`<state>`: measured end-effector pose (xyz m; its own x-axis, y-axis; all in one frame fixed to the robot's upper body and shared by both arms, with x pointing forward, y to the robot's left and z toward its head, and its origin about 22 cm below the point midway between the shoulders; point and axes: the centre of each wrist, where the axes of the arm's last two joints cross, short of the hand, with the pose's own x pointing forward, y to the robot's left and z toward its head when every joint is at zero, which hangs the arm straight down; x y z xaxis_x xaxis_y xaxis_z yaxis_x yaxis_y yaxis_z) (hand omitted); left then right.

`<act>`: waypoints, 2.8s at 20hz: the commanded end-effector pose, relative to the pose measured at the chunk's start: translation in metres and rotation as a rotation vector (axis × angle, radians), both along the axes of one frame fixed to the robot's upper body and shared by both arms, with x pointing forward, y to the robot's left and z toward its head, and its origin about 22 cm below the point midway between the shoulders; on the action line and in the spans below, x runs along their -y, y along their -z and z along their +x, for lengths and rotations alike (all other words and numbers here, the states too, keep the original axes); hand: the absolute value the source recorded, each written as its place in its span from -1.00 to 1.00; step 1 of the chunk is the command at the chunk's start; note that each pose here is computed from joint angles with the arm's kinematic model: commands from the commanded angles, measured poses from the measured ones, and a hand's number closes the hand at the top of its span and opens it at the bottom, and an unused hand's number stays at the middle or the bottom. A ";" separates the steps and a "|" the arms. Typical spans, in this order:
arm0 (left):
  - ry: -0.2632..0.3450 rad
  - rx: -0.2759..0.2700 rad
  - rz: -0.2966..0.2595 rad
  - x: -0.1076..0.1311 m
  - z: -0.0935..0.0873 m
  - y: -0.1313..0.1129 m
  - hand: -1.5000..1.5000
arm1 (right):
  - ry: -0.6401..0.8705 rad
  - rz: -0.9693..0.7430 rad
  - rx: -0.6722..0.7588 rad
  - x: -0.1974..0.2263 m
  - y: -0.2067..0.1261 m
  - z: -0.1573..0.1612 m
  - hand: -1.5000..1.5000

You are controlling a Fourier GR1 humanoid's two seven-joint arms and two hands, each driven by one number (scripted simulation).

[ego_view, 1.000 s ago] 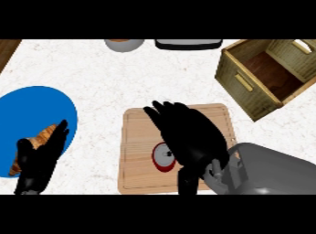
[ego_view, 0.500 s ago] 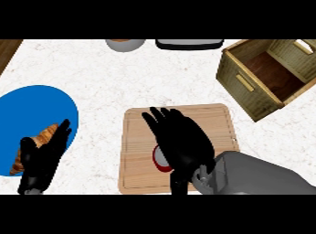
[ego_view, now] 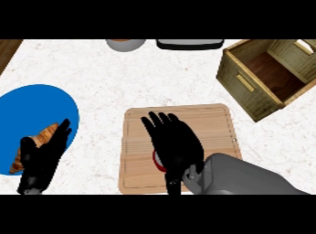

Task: Pick the can from the cutting board and place it in the basket

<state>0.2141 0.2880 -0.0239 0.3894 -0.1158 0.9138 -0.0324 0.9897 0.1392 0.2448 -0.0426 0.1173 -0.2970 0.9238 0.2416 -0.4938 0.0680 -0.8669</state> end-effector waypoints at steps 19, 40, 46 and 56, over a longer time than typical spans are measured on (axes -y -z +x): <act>-0.047 -0.162 -0.005 -0.014 -0.014 0.034 0.00 | 0.040 -0.079 -0.037 -0.012 0.048 -0.003 -1.00; -0.072 -0.168 -0.017 0.000 -0.036 0.038 0.00 | -0.354 -0.126 0.183 0.124 0.003 -0.086 1.00; -0.073 -0.162 -0.003 -0.009 -0.038 0.031 0.00 | -0.185 0.262 0.222 0.140 -0.025 -0.100 1.00; -0.071 -0.179 -0.027 -0.018 -0.035 0.028 0.00 | 0.033 0.873 0.347 0.156 -0.110 -0.117 1.00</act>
<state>0.1981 0.2985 -0.0232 0.4014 -0.0949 0.9110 -0.0804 0.9871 0.1383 0.1508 -0.1858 0.1923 -0.4560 0.5665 0.6863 -0.2219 0.6745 -0.7042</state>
